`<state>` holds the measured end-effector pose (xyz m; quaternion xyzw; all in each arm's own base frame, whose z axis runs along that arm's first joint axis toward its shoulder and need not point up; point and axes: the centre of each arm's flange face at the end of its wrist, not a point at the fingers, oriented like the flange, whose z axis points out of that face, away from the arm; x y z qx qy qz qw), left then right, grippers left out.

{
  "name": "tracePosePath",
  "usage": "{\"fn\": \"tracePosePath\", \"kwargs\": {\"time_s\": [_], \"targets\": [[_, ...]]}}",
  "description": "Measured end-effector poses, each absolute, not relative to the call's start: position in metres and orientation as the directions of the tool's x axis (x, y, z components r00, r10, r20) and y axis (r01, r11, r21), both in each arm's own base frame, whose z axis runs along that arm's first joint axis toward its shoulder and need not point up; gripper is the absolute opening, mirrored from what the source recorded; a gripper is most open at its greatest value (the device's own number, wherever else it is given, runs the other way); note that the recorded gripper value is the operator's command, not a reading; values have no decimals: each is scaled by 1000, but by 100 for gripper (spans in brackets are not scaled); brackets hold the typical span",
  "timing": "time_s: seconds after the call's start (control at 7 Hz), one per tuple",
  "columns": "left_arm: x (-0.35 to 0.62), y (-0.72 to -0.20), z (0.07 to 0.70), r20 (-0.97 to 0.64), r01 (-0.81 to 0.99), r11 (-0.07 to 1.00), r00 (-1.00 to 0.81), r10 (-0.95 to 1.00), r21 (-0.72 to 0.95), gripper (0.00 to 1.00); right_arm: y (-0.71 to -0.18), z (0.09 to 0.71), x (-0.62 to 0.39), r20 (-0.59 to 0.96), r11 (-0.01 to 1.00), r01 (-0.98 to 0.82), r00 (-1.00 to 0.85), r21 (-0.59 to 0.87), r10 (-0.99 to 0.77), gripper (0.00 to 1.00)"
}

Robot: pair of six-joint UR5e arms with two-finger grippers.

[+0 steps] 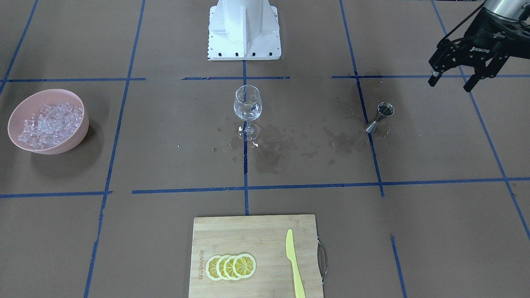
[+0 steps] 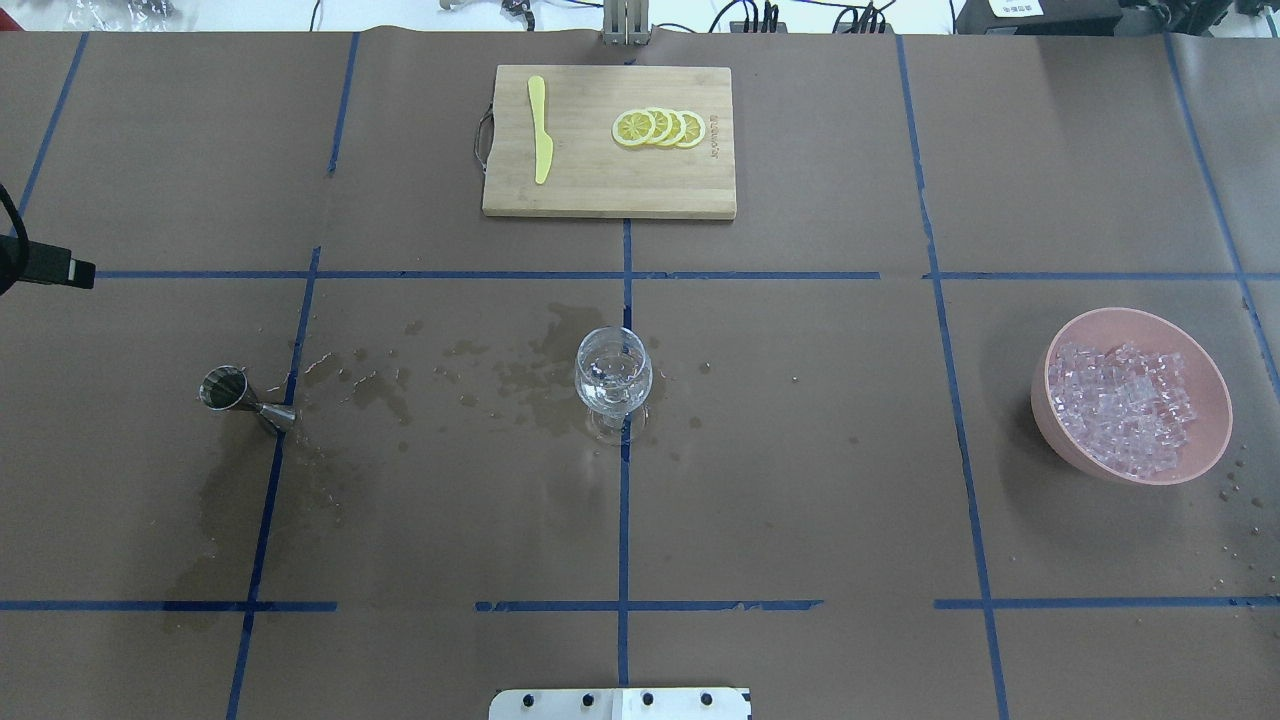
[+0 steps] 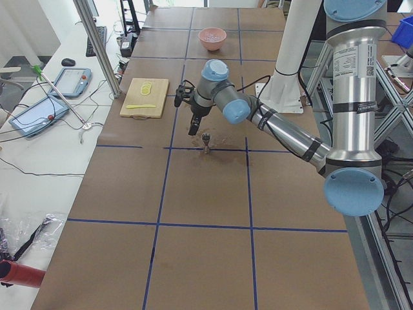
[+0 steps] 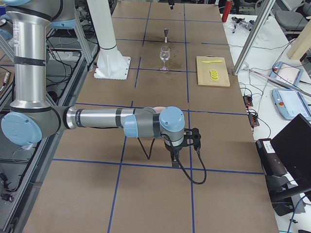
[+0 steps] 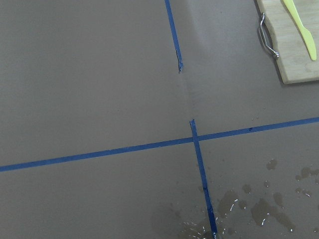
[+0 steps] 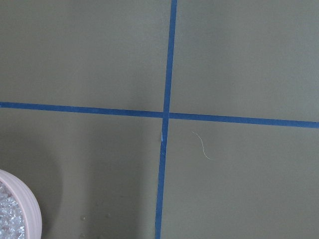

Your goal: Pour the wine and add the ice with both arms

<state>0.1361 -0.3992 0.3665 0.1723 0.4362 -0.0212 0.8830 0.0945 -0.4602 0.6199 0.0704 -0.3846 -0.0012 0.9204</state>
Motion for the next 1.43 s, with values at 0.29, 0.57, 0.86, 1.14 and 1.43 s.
{"fn": "tracePosePath", "kwargs": {"time_s": [0.29,0.57,0.86,1.14,1.43], "targets": [[162,-362,360,-784,234,939,618,56,252,100,-460,617,94,710,990,-55,702,132,-56,100],[196,-330,368,-801,299,926,599,6,230,100,-465,613,84,714,991,-39,697,131,-67,100],[240,-298,376,-807,377,902,588,-56,212,100,-468,607,76,724,990,-25,684,139,-84,100],[280,-262,385,-802,444,870,588,-103,213,100,-469,602,74,726,988,-22,681,151,-96,100],[311,-226,397,-790,510,823,599,-131,250,100,-469,598,73,727,987,-21,679,158,-102,100]]}}
